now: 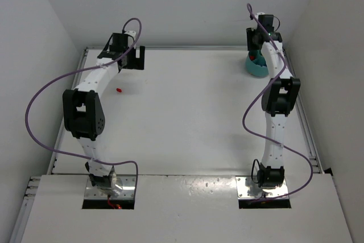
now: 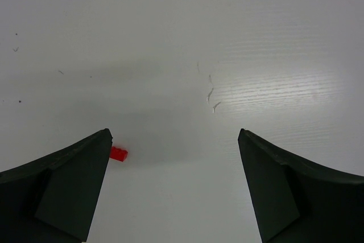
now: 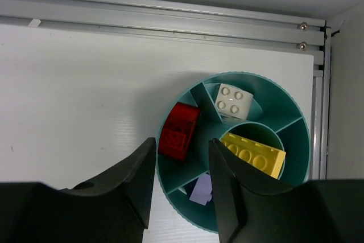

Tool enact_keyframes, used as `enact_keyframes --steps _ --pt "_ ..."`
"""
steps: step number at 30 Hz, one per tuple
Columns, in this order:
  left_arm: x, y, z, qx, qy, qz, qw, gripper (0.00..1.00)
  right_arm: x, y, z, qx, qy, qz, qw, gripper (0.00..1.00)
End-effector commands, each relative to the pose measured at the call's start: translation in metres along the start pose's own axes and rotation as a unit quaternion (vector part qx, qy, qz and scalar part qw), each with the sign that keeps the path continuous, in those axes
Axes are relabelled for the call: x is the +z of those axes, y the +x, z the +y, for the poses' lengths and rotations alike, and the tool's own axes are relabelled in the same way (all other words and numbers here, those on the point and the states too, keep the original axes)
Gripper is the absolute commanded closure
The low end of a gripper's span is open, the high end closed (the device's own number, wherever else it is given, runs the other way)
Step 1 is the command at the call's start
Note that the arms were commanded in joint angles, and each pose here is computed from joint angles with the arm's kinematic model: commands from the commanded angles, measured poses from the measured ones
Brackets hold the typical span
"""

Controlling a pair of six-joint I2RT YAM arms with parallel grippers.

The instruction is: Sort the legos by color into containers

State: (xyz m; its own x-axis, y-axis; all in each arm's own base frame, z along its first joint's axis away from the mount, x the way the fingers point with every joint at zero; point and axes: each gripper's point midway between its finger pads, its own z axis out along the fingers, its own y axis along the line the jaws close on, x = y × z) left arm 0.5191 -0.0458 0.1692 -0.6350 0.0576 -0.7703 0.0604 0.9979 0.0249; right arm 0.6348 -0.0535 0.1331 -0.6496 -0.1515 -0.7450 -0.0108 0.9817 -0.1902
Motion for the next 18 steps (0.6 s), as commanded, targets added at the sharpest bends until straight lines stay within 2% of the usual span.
enact_keyframes --steps 1,3,5,7,8,9,10,12,15,17,18 --pt "-0.020 -0.013 0.004 0.006 0.008 -0.020 1.000 0.00 -0.004 -0.009 -0.006 0.001 0.004 -0.013 1.000 0.57" --pt "-0.024 -0.009 0.004 0.019 0.025 -0.015 0.999 0.00 -0.004 -0.009 -0.002 0.001 -0.007 -0.015 1.000 0.57" --pt "-0.033 -0.008 0.025 0.038 0.027 -0.011 0.999 0.05 -0.019 -0.019 0.003 0.001 -0.028 -0.023 0.999 0.57" --pt "-0.040 0.006 0.027 0.061 0.084 0.004 0.995 0.14 -0.035 -0.032 0.018 -0.005 -0.078 -0.039 0.996 0.57" --pt "-0.042 0.012 0.033 0.073 0.100 0.011 0.992 0.16 -0.041 -0.023 0.033 -0.020 -0.107 -0.026 0.994 0.57" --pt "-0.051 0.024 0.046 0.103 0.129 0.029 0.986 0.17 -0.058 -0.031 0.045 -0.026 -0.150 -0.039 0.988 0.57" --pt "-0.049 0.049 0.063 0.123 0.136 0.076 0.980 0.25 -0.072 -0.024 0.068 -0.032 -0.199 -0.032 0.979 0.57" --pt "-0.050 0.049 0.082 0.152 0.146 0.098 0.973 0.31 -0.083 -0.017 0.087 -0.031 -0.245 -0.022 0.969 0.57" --pt "-0.041 0.077 0.101 0.214 0.200 0.153 0.944 0.45 -0.089 0.000 0.103 -0.024 -0.289 -0.002 0.957 0.57" --pt "-0.036 0.066 0.117 0.258 0.194 0.154 0.934 0.55 -0.089 0.003 0.105 -0.023 -0.295 0.001 0.955 0.57" --pt "-0.028 0.085 0.123 0.292 0.224 0.179 0.913 0.60 -0.091 0.005 0.108 -0.021 -0.302 0.005 0.953 0.57"
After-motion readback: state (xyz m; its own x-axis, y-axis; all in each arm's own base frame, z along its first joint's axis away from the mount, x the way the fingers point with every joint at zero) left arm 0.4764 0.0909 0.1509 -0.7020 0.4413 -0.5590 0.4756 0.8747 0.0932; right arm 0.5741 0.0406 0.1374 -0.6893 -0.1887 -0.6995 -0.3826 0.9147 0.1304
